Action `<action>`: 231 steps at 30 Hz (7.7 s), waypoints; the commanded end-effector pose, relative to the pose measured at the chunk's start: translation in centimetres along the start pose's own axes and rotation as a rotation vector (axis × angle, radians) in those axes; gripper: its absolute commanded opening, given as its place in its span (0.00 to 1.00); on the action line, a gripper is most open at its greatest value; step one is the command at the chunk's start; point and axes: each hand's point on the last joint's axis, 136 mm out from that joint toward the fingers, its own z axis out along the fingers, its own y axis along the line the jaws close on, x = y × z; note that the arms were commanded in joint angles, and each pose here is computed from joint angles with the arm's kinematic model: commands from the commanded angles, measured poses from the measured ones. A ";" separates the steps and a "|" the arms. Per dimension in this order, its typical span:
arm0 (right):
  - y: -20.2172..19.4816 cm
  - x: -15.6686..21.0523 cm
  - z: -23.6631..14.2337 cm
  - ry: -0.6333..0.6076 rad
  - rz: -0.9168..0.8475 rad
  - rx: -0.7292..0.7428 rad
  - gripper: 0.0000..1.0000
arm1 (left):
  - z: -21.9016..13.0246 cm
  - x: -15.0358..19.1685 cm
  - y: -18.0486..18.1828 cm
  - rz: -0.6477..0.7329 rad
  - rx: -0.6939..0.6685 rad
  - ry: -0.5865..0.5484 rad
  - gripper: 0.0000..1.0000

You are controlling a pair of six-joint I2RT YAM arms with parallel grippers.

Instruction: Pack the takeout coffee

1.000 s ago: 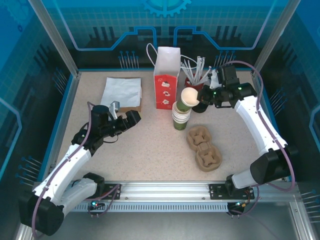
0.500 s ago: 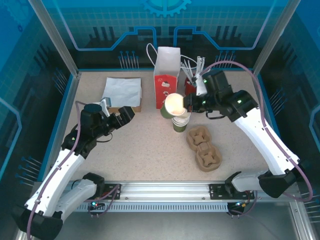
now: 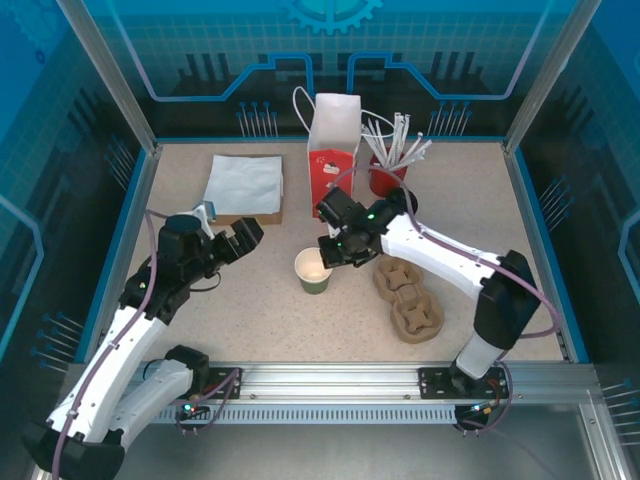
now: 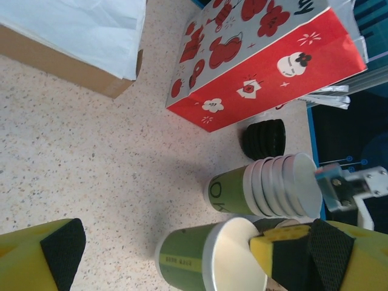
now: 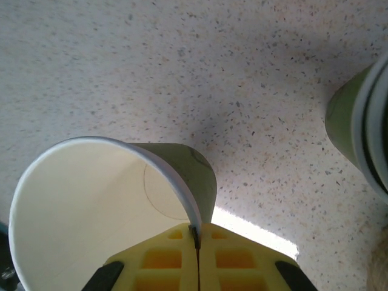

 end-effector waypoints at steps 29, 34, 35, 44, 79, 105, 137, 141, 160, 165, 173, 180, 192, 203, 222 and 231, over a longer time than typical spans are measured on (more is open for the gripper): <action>-7.9 -3.3 -14.2 -0.280 0.042 0.044 0.47 | 3.1 3.6 -1.2 -0.101 0.131 0.185 0.99; -15.6 -2.9 -13.9 -0.319 0.268 0.029 0.48 | 3.5 4.1 -0.9 -0.114 0.125 0.197 0.99; -17.2 -2.7 -13.5 -0.324 0.317 0.023 0.48 | 3.5 4.1 -0.9 -0.114 0.122 0.198 0.99; -25.8 -4.0 -7.4 -0.294 0.623 -0.128 0.46 | 4.0 4.4 -0.9 -0.116 0.116 0.214 0.99; -30.6 -10.5 3.9 -0.120 0.612 -0.147 0.32 | 4.4 4.4 -1.2 -0.103 0.084 0.217 0.99; -30.0 -10.2 2.4 -0.112 0.551 -0.114 0.24 | 4.1 4.2 -1.2 -0.080 0.076 0.212 0.99; -30.3 -11.4 3.4 -0.092 0.494 -0.084 0.25 | 4.0 4.2 -1.2 -0.072 0.068 0.211 0.99; -30.3 -11.1 3.7 -0.074 0.491 -0.078 0.26 | 3.9 4.2 -1.2 -0.070 0.070 0.210 0.99; -30.0 -11.1 3.1 -0.072 0.480 -0.071 0.21 | 3.9 4.1 -1.2 -0.070 0.070 0.209 0.99; -29.9 -11.0 1.8 -0.089 0.467 -0.059 0.20 | 3.8 4.1 -1.3 -0.067 0.071 0.205 0.99; -29.6 -10.6 0.4 -0.117 0.466 -0.060 0.16 | 3.5 3.8 -1.6 -0.056 0.075 0.198 0.99; -29.8 -9.7 -1.7 -0.169 0.482 -0.038 0.16 | 2.8 3.0 -3.0 -0.029 0.121 0.183 0.99; -25.2 -7.0 -10.8 -0.386 0.438 -0.050 0.16 | 0.6 1.8 -10.7 0.032 0.387 0.215 0.97; -14.5 -3.9 -16.4 -0.514 0.231 -0.162 0.15 | 1.7 3.2 -19.7 0.114 0.564 0.300 0.99; -7.6 -2.7 -17.8 -0.501 0.068 -0.234 0.15 | 4.9 8.0 -24.8 0.205 0.596 0.428 0.89; -6.7 -3.0 -17.3 -0.492 0.047 -0.239 0.15 | 5.9 8.8 -24.6 0.206 0.565 0.457 0.71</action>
